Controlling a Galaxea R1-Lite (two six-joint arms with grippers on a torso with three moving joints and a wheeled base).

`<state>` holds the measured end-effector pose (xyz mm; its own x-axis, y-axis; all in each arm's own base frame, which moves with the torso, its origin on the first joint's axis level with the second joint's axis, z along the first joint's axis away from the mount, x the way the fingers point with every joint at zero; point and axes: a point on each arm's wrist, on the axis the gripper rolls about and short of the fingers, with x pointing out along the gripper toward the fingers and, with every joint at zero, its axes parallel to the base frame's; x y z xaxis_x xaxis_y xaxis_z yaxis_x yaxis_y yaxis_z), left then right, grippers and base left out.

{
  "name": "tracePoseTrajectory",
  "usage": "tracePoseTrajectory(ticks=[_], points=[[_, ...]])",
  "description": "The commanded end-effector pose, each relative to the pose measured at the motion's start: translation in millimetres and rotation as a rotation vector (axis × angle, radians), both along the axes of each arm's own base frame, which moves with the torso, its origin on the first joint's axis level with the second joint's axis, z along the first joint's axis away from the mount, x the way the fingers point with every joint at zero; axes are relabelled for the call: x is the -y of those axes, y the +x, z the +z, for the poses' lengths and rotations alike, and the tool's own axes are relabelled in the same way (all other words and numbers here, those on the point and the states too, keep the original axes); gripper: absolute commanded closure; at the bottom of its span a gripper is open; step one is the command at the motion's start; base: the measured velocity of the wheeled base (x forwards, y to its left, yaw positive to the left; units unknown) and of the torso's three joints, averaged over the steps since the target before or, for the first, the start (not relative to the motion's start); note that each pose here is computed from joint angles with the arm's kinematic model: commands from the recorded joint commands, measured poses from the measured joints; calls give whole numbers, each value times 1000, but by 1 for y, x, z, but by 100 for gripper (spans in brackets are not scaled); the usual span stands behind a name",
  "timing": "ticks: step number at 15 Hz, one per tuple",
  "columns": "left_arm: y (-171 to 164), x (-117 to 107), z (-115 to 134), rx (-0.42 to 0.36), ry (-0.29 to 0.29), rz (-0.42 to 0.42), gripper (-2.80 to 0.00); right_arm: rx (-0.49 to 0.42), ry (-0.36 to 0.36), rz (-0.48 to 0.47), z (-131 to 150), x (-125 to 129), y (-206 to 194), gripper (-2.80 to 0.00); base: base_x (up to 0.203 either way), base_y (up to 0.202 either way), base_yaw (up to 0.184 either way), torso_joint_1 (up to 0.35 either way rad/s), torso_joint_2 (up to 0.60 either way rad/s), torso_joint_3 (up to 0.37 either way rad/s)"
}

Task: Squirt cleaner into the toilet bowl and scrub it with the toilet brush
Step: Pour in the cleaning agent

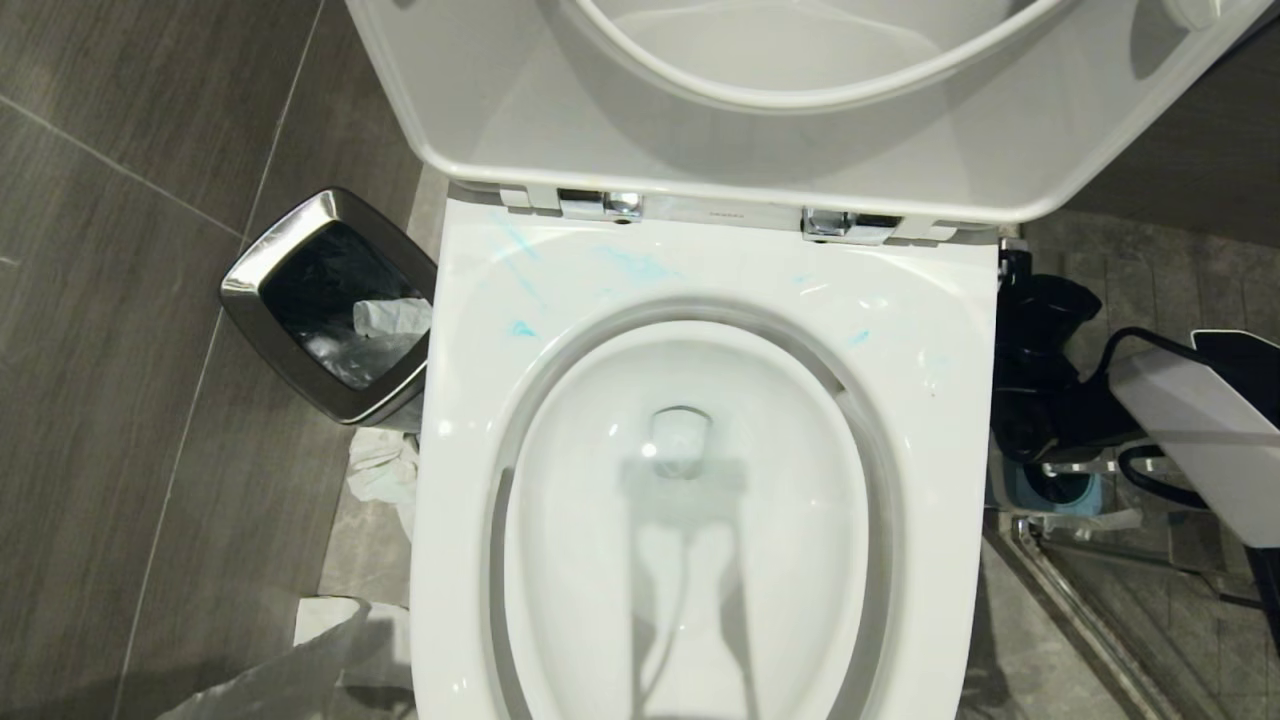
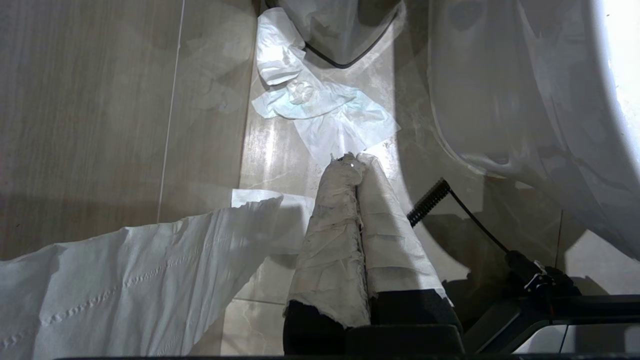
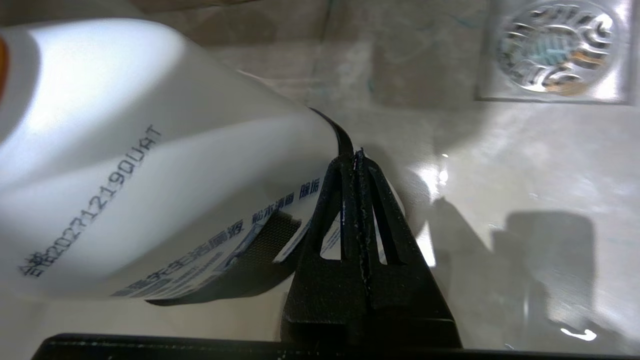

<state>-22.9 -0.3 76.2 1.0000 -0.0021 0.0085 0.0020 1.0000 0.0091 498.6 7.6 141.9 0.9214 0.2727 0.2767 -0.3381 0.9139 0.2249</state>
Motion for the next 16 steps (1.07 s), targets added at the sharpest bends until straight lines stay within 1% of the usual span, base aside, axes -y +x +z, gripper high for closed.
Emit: tracePoseTrajectory(ticks=[1,3,4,6,8,10,11,12,14,16], points=[[0,0,-2,-6,0,1,0,-15,4,-11,-7,-4,4,0,0,0,0,0,0,0],[0,0,-2,-6,0,1,0,-37,14,-65,-5,-1,3,0,0,0,0,0,0,0],[0,0,-2,-6,0,1,0,-29,16,-67,-2,1,2,0,0,0,0,0,0,0],[0,0,-2,-6,0,1,0,-19,20,-56,0,-2,3,0,0,0,0,0,0,0],[0,0,-2,-6,0,1,0,-8,30,-24,3,-15,4,0,0,0,0,0,0,0],[0,0,-2,-5,0,1,0,2,93,33,12,-32,4,0,0,0,0,0,0,0],[1,0,-2,-7,0,1,0,9,115,55,17,-39,4,0,0,0,0,0,0,0],[1,0,-2,-7,0,1,0,12,118,63,18,-42,4,0,0,0,0,0,0,0],[1,0,-2,-7,0,1,0,9,116,76,17,-45,3,0,0,0,0,0,0,0],[0,0,-2,-5,0,1,0,-2,110,52,16,-37,3,0,0,0,0,0,0,0]])
